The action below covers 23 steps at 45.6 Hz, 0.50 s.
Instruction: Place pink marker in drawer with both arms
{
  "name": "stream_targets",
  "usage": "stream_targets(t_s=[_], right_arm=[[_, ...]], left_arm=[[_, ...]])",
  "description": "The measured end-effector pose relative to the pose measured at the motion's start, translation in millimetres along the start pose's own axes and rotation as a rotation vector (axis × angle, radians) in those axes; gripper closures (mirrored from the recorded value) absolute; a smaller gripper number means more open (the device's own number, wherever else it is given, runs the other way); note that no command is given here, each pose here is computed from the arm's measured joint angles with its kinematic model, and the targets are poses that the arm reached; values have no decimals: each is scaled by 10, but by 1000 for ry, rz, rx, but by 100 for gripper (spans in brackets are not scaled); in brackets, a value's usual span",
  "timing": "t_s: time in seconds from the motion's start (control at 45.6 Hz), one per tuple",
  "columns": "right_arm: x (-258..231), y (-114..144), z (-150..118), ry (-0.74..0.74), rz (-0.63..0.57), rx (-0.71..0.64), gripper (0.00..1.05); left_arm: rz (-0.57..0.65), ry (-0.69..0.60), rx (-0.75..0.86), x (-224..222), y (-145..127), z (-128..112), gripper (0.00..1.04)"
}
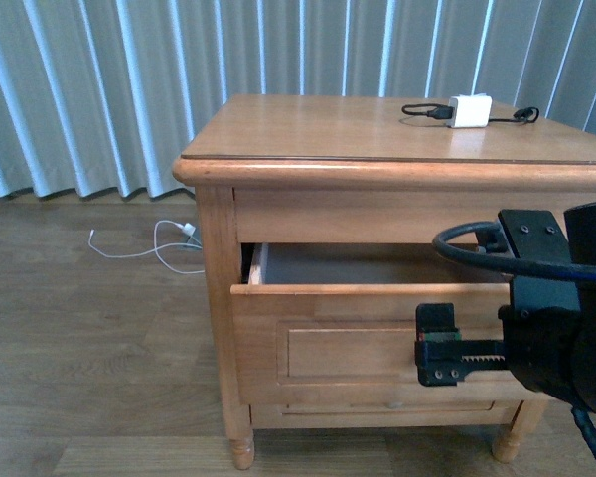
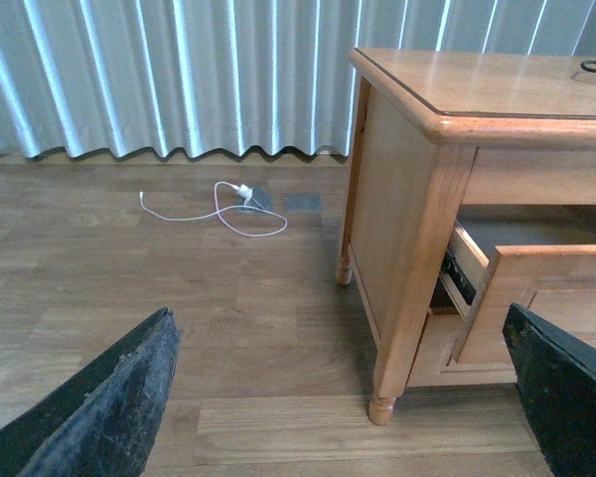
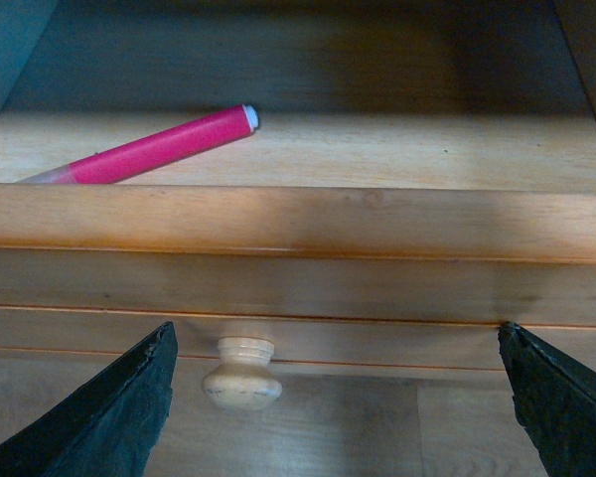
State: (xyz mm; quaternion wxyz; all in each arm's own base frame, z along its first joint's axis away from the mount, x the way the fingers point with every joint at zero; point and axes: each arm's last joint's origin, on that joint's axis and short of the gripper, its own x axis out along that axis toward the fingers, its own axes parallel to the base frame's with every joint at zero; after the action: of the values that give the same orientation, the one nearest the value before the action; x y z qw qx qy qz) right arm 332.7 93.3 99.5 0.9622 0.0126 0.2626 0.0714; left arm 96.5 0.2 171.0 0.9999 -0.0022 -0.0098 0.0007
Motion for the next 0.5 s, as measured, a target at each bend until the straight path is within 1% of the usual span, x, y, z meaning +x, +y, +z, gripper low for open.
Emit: stream_targets(t_s=[0.175, 0.504], right_arm=[[246, 27, 61, -74, -28, 16, 9], [499, 85, 140, -173, -52, 39, 9]], left_arm=[[0, 0, 0, 0, 0, 0, 6], [0, 0, 0, 0, 0, 0, 6]])
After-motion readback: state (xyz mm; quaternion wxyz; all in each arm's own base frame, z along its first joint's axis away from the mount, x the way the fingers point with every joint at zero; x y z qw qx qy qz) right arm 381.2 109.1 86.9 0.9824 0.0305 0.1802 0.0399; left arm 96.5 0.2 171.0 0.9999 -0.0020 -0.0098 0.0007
